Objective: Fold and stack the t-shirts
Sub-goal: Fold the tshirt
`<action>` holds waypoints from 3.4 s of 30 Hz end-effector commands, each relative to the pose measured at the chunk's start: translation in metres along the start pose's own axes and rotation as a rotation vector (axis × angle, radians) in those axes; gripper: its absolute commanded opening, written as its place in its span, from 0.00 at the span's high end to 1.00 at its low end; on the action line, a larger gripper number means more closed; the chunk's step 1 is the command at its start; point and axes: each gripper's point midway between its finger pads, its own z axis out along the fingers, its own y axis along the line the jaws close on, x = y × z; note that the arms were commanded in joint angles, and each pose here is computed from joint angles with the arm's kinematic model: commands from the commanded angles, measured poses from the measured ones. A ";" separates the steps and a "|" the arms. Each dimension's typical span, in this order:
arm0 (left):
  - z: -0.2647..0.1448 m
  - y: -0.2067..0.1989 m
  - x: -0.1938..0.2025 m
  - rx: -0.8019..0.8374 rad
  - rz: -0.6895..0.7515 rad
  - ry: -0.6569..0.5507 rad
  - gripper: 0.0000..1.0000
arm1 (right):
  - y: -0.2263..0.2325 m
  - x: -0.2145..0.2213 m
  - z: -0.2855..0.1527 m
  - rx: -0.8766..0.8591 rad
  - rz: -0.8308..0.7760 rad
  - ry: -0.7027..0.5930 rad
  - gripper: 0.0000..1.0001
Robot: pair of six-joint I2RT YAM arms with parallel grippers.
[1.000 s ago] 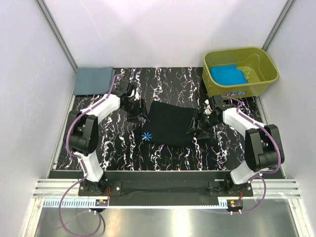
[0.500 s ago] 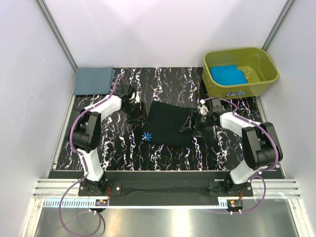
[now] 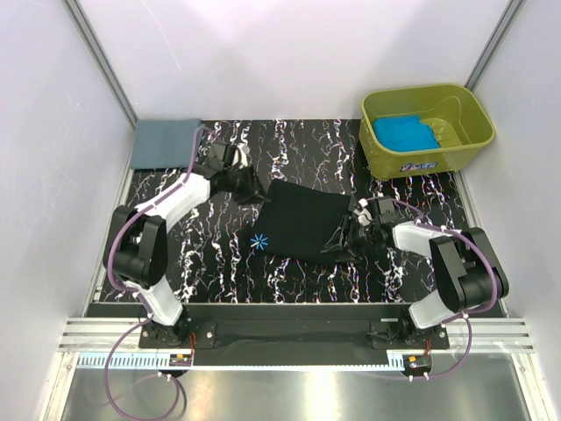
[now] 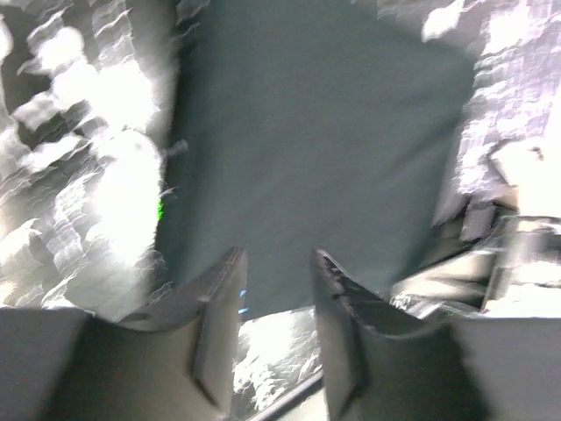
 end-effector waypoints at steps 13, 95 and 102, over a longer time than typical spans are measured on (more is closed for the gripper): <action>0.137 -0.178 -0.006 0.393 -0.014 0.059 0.82 | 0.021 0.005 -0.007 -0.176 -0.069 -0.099 0.41; -0.038 0.039 0.038 -0.111 0.043 -0.099 0.46 | 0.019 -0.136 -0.043 0.371 -0.229 -0.130 0.45; -0.021 0.074 0.022 -0.151 -0.058 -0.072 0.38 | 0.067 -0.206 -0.022 0.260 -0.389 -0.153 0.25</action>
